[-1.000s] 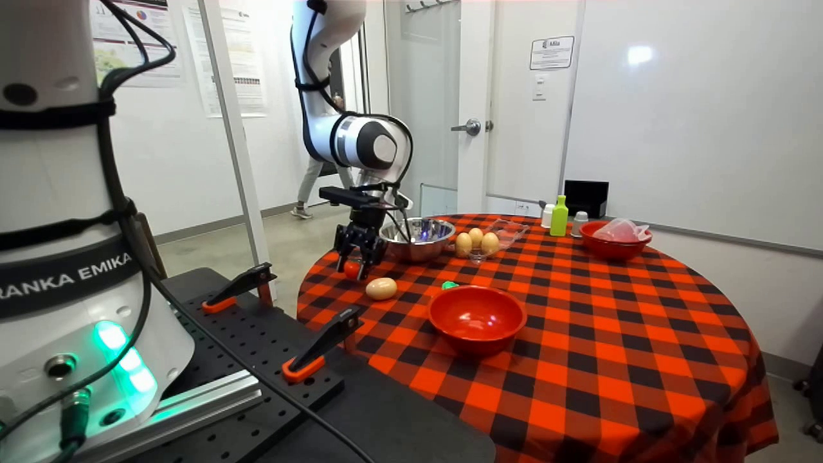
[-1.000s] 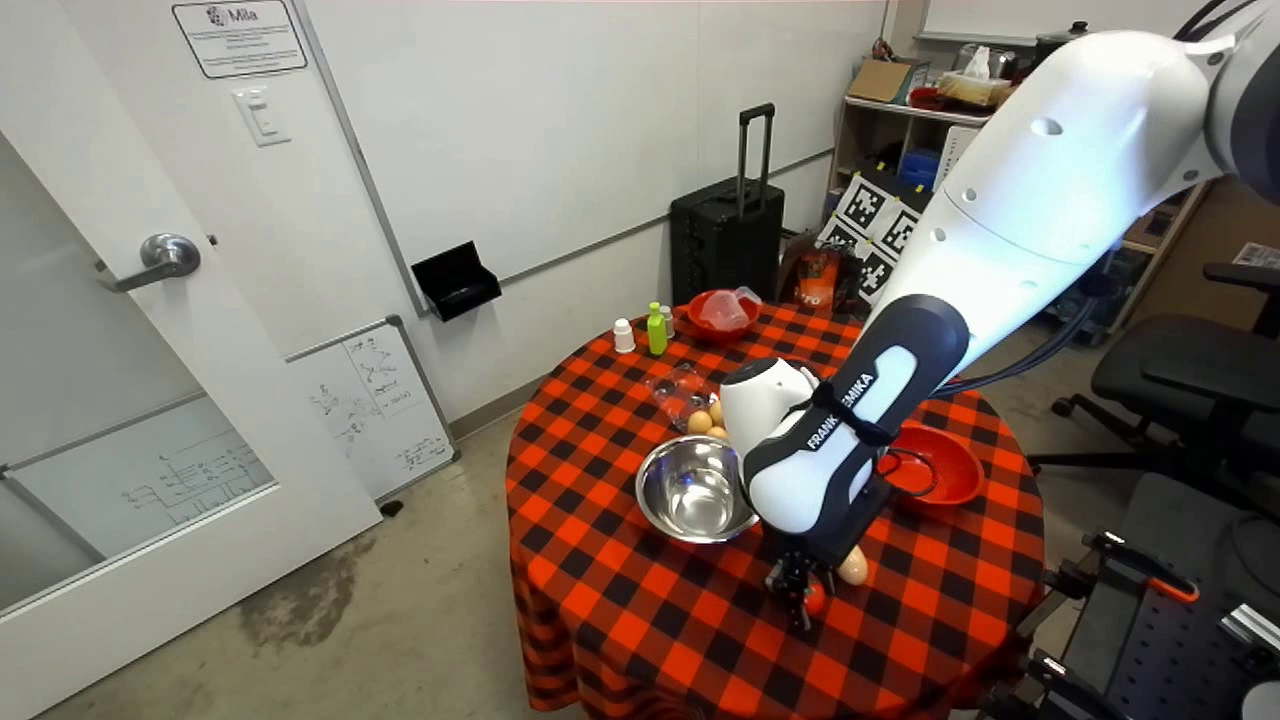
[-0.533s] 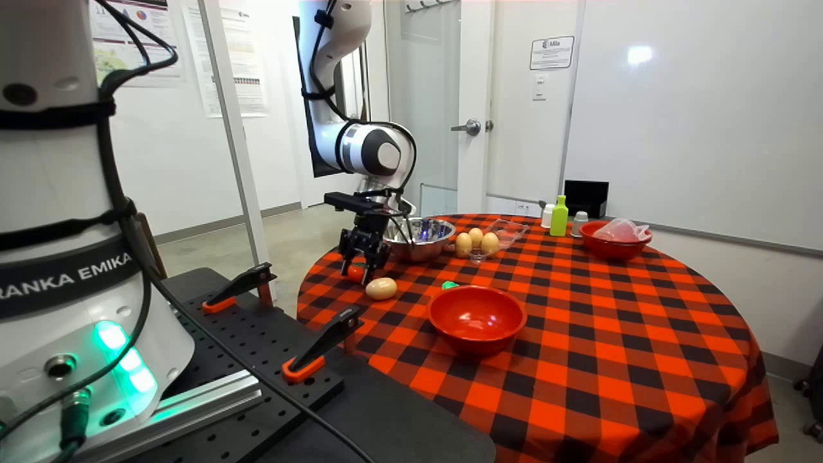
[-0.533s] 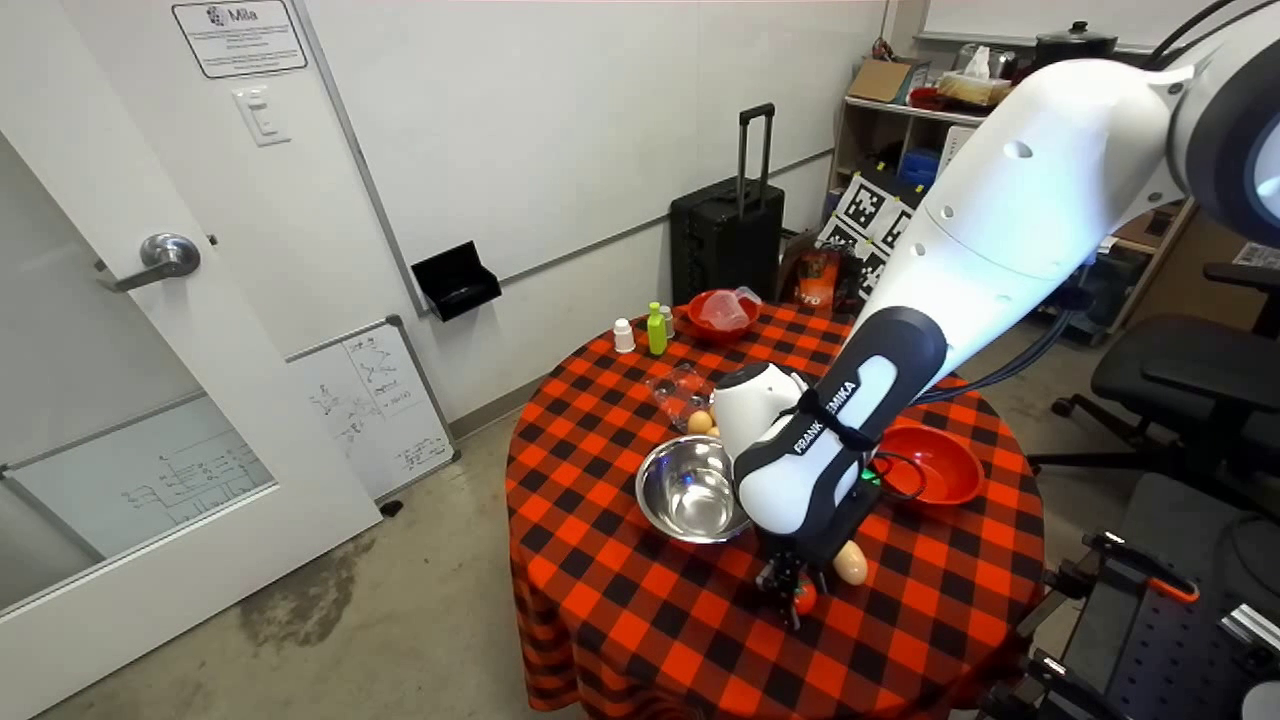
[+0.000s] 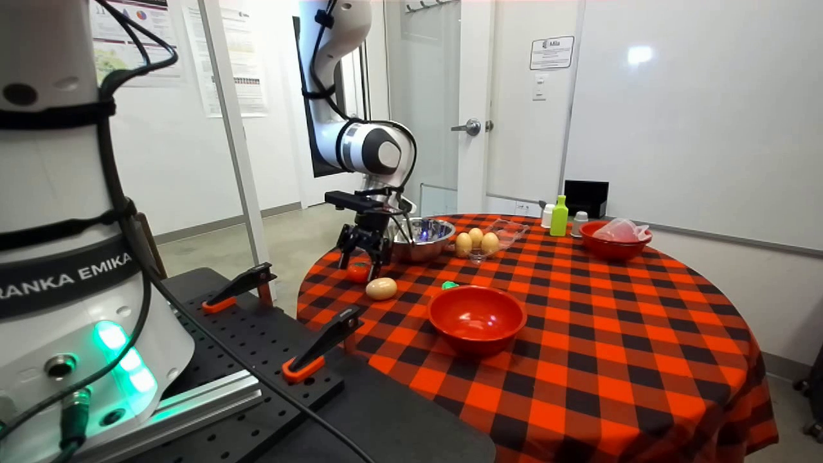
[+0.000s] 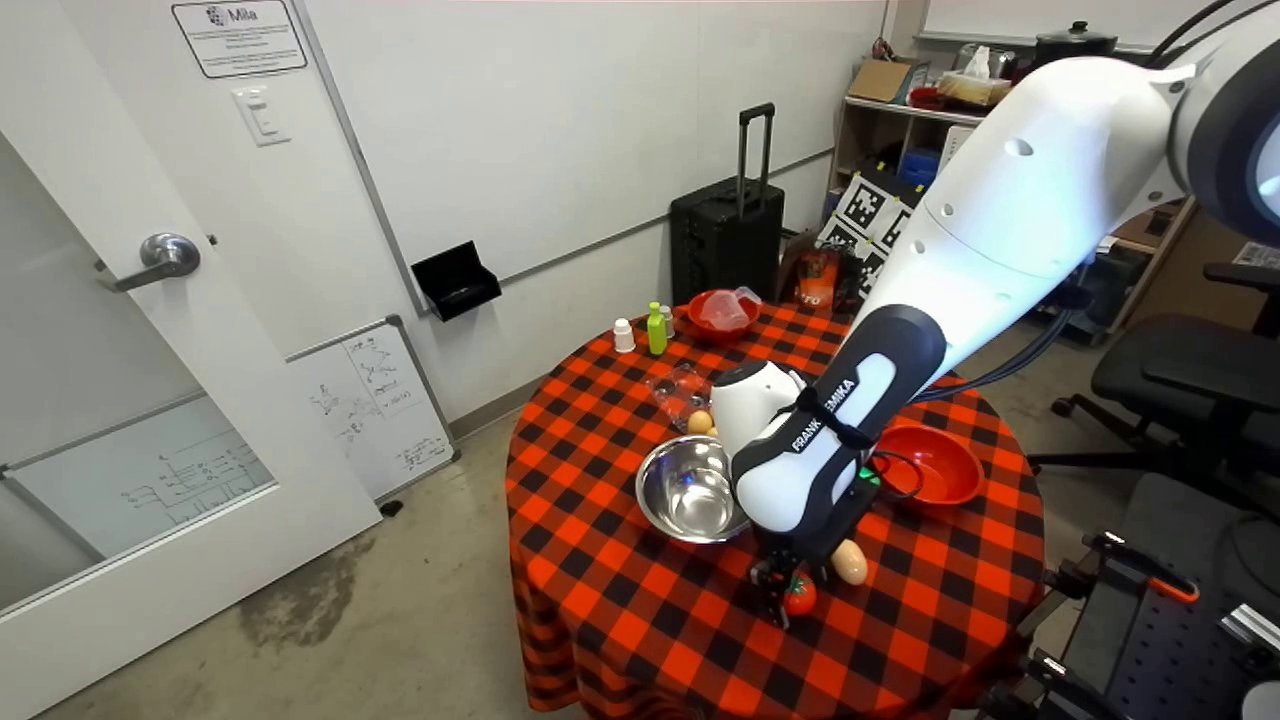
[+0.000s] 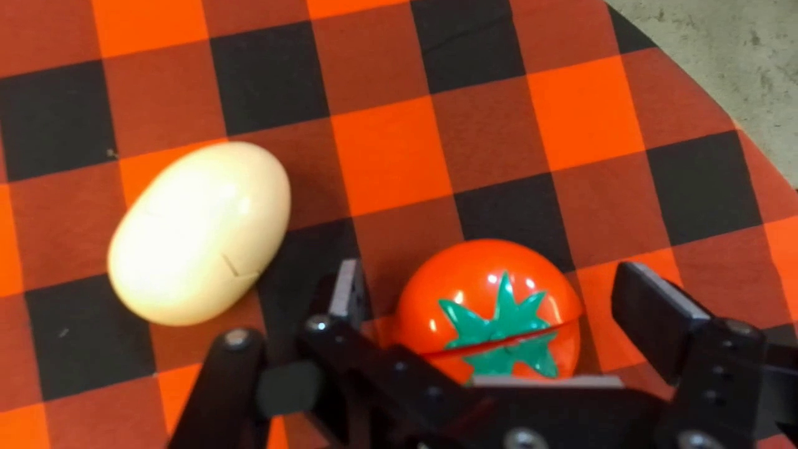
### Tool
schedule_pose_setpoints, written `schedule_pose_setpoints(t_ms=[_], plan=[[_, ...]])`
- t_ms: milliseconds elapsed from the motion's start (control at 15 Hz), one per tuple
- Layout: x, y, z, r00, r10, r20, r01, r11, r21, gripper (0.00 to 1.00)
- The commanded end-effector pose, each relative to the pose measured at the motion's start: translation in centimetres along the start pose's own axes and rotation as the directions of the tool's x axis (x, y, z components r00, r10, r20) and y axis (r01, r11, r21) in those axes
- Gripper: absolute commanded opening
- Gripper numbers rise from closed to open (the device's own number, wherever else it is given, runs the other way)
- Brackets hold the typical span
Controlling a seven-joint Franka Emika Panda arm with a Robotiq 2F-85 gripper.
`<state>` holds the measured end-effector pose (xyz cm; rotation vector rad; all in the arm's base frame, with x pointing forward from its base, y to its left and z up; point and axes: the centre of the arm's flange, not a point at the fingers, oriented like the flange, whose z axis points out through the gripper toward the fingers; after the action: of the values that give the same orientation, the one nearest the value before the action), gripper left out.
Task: Remove the tomato from the bowl and put it on the table
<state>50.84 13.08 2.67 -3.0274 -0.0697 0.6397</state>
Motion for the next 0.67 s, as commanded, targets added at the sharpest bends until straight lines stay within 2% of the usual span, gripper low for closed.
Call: schedule_pose_setpoints(t_ms=[0, 600], plan=[[-1.6, -0.7, -2.6, 0.999, 0.008, -0.035, -0.008, 1.000, -0.007, 1.00], [-6.3, -2.3, -10.4, 0.996, -0.068, -0.060, 0.068, 0.998, -0.007, 1.00]])
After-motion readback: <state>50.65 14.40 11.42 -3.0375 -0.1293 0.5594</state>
